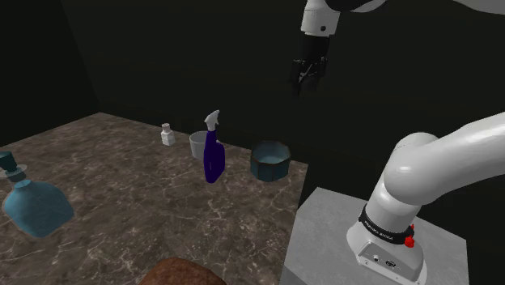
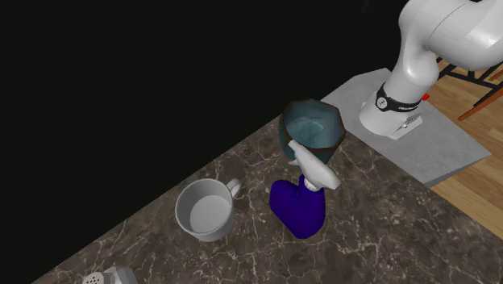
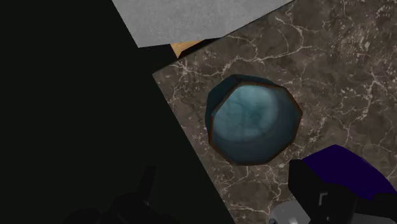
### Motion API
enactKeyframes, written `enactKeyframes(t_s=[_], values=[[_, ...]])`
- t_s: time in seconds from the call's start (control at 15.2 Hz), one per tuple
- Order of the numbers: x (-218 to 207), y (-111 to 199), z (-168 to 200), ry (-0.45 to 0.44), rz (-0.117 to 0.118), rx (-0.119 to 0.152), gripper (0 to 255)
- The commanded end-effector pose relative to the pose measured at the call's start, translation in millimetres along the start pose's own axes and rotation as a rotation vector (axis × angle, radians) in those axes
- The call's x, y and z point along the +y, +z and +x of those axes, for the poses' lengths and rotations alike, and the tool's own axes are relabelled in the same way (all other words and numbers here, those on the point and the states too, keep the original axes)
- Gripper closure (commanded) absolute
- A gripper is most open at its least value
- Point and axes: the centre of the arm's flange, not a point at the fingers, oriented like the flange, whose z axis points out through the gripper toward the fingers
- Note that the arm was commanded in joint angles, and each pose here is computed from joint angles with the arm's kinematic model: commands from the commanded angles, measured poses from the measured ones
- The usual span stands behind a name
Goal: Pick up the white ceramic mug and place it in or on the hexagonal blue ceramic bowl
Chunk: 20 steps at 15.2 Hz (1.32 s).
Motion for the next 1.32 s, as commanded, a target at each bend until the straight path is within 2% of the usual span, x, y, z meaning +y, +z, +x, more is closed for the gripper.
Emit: enactKeyframes(t_s=[0.0,1.25], values=[[0,0,0,0.0,0.0,0.0,0],[-142,122,171,-0.021,-0.022,-0.006,0]])
